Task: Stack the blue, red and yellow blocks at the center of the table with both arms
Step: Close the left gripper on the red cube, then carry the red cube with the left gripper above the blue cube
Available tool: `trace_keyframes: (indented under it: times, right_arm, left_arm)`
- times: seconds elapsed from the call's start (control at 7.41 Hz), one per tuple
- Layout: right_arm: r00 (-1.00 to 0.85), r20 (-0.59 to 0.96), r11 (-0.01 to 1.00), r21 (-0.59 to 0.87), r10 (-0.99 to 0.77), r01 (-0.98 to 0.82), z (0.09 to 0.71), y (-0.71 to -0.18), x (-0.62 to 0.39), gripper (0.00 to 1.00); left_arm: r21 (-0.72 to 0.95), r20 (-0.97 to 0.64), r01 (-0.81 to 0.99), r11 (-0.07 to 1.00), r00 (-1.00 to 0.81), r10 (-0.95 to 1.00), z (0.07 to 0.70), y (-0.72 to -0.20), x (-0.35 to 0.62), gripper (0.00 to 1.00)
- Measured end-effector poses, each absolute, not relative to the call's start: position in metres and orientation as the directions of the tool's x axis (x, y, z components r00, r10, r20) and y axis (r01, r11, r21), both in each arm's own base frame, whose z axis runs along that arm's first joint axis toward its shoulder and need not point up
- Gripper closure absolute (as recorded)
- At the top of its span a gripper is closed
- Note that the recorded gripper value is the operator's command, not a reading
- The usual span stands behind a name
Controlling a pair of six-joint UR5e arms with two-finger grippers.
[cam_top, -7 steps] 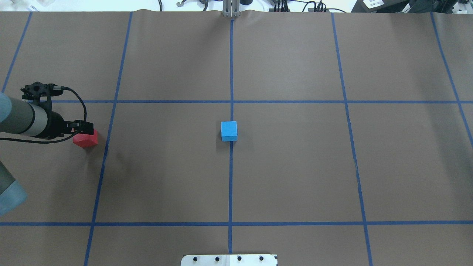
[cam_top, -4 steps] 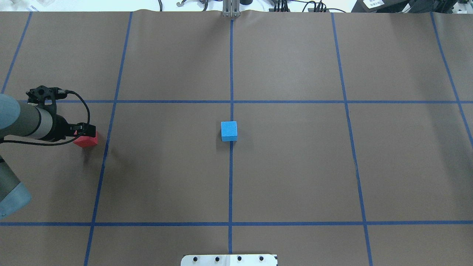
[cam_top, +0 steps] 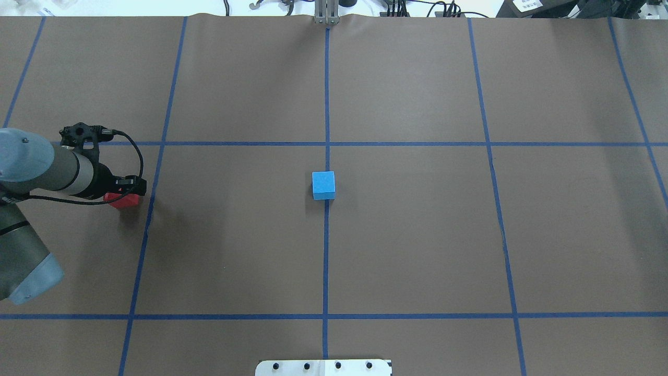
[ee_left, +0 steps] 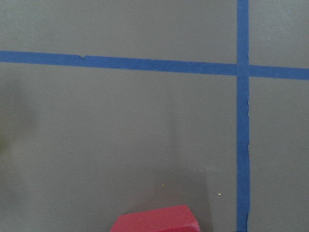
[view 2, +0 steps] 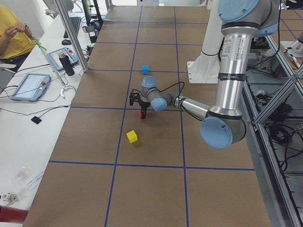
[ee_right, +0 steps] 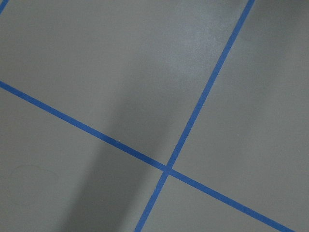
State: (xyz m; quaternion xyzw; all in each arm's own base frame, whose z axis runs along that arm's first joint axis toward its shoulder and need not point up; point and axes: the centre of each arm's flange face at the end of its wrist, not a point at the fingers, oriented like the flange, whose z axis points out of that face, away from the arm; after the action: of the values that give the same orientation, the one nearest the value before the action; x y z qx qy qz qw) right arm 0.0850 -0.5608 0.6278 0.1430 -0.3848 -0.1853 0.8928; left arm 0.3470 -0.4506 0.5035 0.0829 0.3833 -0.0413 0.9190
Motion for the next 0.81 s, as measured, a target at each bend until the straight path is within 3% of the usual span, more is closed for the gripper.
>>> trace_keyframes:
  times: [0.4, 0.81]
  right_arm:
    - [0.636, 0.638, 0.894, 0.391, -0.435, 0.218, 0.630, -0.559, 0.085, 0.00]
    - [0.640, 0.658, 0.914, 0.348, -0.397, 0.209, 0.650, -0.546, 0.085, 0.01]
  left_arm:
    - [0.153, -0.706, 0.077, 0.985, 0.706, 0.055, 0.468, -0.441, 0.335, 1.00]
    - [0.128, -0.689, 0.049, 0.991, 0.722, 0.053, 0.312, -0.461, 0.373, 1.00]
